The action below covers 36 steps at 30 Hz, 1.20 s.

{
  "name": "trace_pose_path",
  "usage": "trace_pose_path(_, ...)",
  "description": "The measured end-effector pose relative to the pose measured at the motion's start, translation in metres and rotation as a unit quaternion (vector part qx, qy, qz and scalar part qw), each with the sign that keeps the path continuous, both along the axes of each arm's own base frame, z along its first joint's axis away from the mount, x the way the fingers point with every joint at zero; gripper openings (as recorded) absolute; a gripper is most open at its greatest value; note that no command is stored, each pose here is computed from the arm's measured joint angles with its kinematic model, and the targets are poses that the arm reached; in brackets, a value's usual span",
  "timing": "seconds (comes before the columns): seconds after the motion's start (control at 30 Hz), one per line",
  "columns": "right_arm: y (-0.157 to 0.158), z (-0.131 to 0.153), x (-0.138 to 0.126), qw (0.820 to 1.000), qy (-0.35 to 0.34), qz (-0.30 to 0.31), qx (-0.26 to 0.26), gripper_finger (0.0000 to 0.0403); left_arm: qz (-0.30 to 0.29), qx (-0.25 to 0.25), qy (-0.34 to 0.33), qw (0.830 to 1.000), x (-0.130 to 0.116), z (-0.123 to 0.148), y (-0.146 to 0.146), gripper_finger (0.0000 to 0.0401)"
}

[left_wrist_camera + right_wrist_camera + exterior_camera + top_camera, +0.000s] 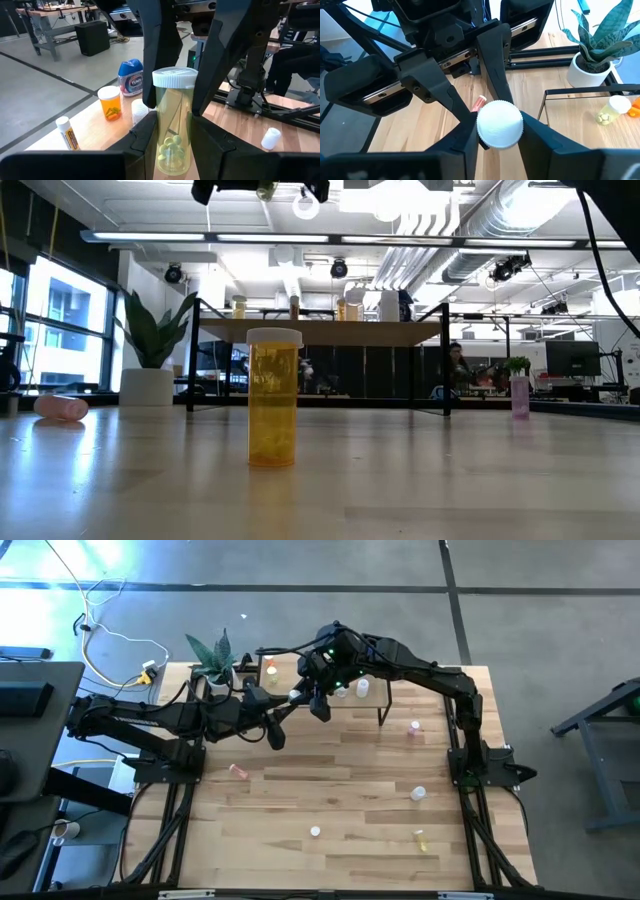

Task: Pick and place medicine bottles onto shelf by color
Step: Put the top yellow pill bottle on the shelf

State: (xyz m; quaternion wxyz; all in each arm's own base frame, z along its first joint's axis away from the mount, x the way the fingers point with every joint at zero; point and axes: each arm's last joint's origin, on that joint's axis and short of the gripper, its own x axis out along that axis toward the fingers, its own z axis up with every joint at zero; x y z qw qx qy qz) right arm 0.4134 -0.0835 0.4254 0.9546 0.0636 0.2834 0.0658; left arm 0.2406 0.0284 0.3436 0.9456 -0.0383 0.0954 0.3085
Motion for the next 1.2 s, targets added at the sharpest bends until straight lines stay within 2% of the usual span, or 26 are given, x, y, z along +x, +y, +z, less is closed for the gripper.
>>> trace_pose_path(0.4,0.000,0.000,0.000,1.000,0.002,0.000,0.000,0.0100,0.000,0.000,0.000,1.000,0.000,0.000,0.000,0.0098)
trace_pose_path(0.73,-0.005,-0.001,-0.001,1.000,0.003,-0.006,0.001,0.0099,0.014,-0.003,-0.004,1.000,0.000,0.000,0.000,0.0196)
trace_pose_path(0.93,-0.024,-0.001,-0.006,1.000,0.003,-0.029,0.000,0.0099,0.062,0.002,-0.009,0.998,-0.002,0.000,0.003,0.0238)
trace_pose_path(1.2,-0.067,-0.001,-0.020,0.997,0.002,-0.077,-0.010,0.0099,0.096,0.006,-0.009,0.995,-0.004,0.000,0.012,0.0245)
